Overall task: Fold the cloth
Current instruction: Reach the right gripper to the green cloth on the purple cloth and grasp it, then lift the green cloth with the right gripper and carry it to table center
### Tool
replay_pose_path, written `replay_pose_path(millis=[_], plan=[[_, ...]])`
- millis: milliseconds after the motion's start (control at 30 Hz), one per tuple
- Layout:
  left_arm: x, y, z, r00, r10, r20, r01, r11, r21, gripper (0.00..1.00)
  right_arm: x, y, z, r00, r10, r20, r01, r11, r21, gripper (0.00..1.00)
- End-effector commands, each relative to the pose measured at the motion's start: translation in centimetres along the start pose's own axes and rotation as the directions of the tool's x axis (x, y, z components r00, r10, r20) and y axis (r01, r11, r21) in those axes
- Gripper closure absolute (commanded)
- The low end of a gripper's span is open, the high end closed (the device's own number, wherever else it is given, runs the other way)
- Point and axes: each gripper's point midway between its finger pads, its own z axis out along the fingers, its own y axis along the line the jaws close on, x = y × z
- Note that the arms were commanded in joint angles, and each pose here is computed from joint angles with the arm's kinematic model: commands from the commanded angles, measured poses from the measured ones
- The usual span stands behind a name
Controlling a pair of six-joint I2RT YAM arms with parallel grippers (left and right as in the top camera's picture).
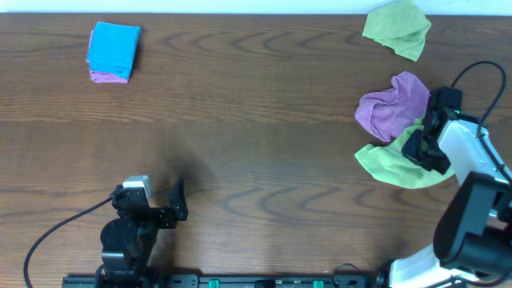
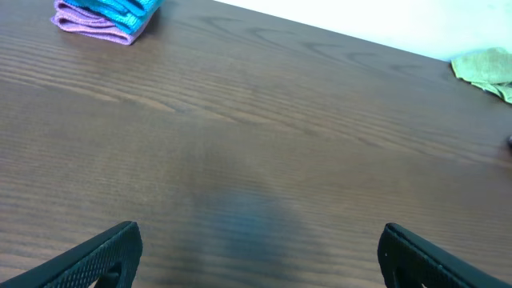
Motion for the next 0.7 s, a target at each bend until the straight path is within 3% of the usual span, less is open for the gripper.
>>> replay_pose_path(millis=[0, 167, 300, 500, 667], plan=[[0.8, 0.4, 0.3, 1.0, 0.0, -0.014, 0.0, 1.0, -0.01, 0.05, 0.0, -0.1, 0.3, 1.0, 0.007, -0.011, -0.007, 1.0, 0.007, 0.99], [0.8, 0.4, 0.3, 1.0, 0.0, -0.014, 0.0, 1.0, -0.01, 0.05, 0.3, 1.6, -1.5, 0.999, 0.014, -0.051, -0.02, 0.994, -0.108, 0.99], [0.7, 0.4, 0.3, 1.0, 0.0, -0.014, 0.0, 1.0, -0.01, 0.05, -1.1, 2.2, -5.5, 1.0, 0.015, -0.002, -0.016, 0.984, -0.178, 0.99], [0.8, 0.4, 0.3, 1.0, 0.0, -0.014, 0.0, 1.0, -0.01, 0.05, -2.2, 3.7, -15.4, 0.979, -0.072, 0.19, 0.13, 0.94, -0.316, 0.99], [0.7, 0.4, 0.3, 1.0, 0.0, -0.014, 0.0, 1.0, -0.01, 0.04, 0.3, 6.8, -23.9, 0.926, -0.135, 0.352, 0.302, 0.824, -0.48, 0.99]])
